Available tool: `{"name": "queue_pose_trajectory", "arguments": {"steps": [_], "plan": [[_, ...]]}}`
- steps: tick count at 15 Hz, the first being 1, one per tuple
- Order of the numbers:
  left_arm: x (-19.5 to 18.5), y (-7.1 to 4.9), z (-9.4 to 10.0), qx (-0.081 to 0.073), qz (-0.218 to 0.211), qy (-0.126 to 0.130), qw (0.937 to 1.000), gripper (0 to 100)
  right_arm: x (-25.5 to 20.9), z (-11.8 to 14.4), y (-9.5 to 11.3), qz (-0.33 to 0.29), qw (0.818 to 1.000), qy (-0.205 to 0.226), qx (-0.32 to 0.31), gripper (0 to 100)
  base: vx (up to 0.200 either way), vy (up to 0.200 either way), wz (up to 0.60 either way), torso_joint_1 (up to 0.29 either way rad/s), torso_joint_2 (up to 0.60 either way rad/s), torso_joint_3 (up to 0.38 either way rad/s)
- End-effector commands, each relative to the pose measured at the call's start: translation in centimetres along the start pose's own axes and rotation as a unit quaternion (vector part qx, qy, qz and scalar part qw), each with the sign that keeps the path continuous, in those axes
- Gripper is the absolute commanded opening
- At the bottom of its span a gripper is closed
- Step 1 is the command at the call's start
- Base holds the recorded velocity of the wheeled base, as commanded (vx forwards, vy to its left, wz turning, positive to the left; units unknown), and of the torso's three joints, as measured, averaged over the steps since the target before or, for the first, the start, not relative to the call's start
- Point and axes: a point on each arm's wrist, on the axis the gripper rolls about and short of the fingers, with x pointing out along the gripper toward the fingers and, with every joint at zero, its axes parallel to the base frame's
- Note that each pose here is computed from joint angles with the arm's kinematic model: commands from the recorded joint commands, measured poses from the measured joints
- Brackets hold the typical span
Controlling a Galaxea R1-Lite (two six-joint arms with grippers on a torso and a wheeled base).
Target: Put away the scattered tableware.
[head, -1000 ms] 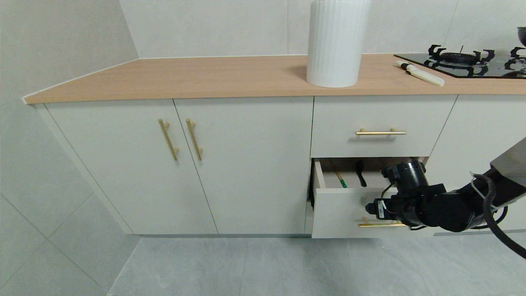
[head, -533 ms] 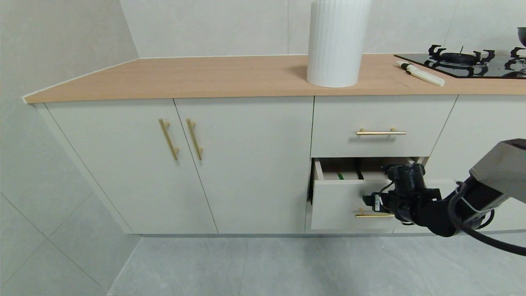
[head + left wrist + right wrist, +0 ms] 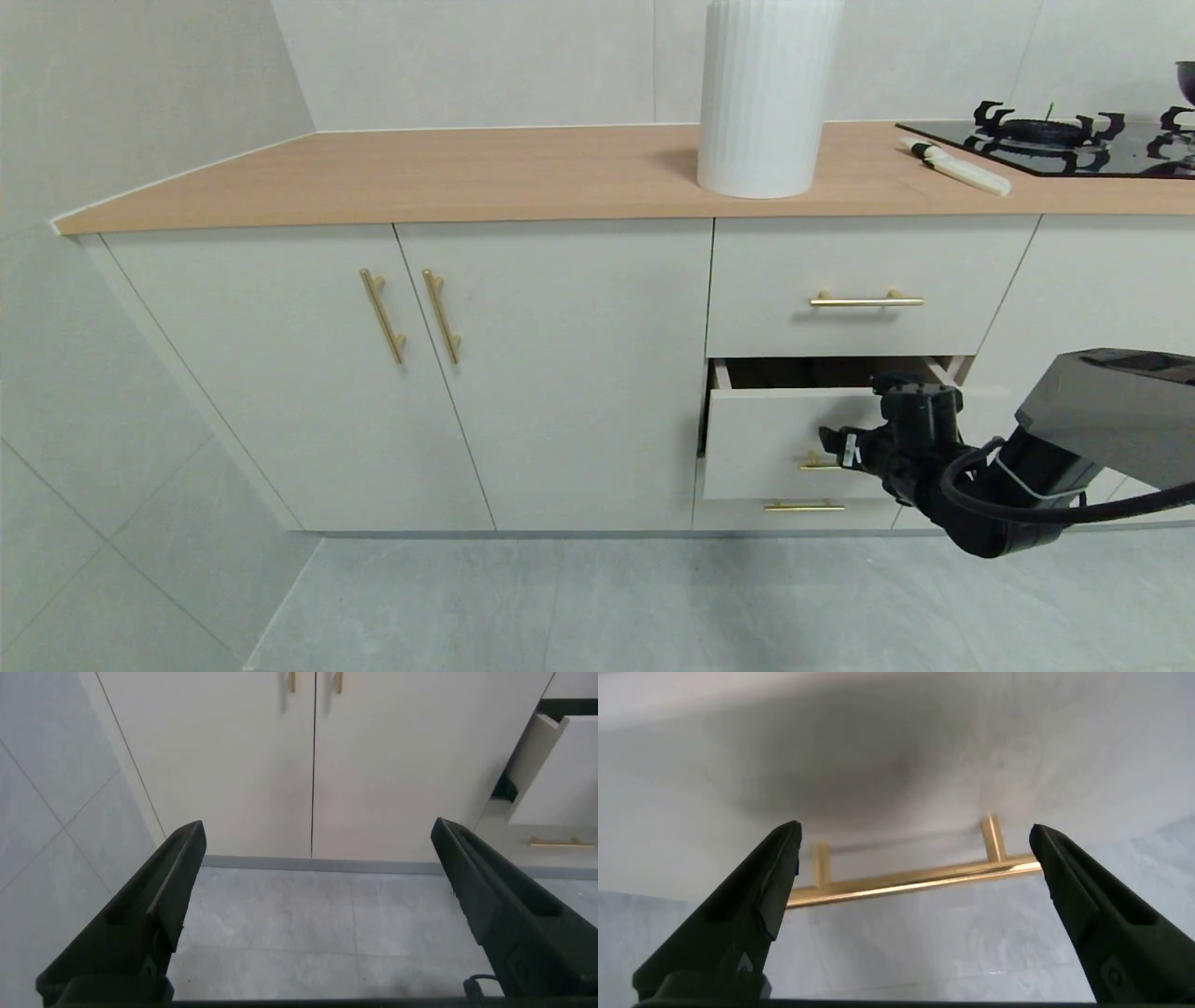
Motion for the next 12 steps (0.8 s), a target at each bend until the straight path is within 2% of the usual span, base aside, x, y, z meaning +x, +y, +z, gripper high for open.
{"name": "queue_pose_trajectory", "arguments": {"steps": [1, 5, 12], "plan": [[0.0, 0.0, 0.0, 0.0, 0.0, 0.0, 1.0, 100, 1.4, -1.2, -0.3, -0.005, 1.0, -0.001, 0.003, 100, 0.0, 0.0, 0.0, 0.0, 0.0, 0.0], [0.0, 0.0, 0.0, 0.0, 0.0, 0.0, 1.0, 100, 3.4, 0.1, -0.5, -0.005, 0.998, -0.047, 0.05, 100, 0.0, 0.0, 0.0, 0.0, 0.0, 0.0], [0.0, 0.0, 0.0, 0.0, 0.0, 0.0, 1.0, 100, 5.7, 1.4, -2.0, -0.023, 0.992, -0.081, 0.092, 100, 0.0, 0.0, 0.0, 0.0, 0.0, 0.0]]}}
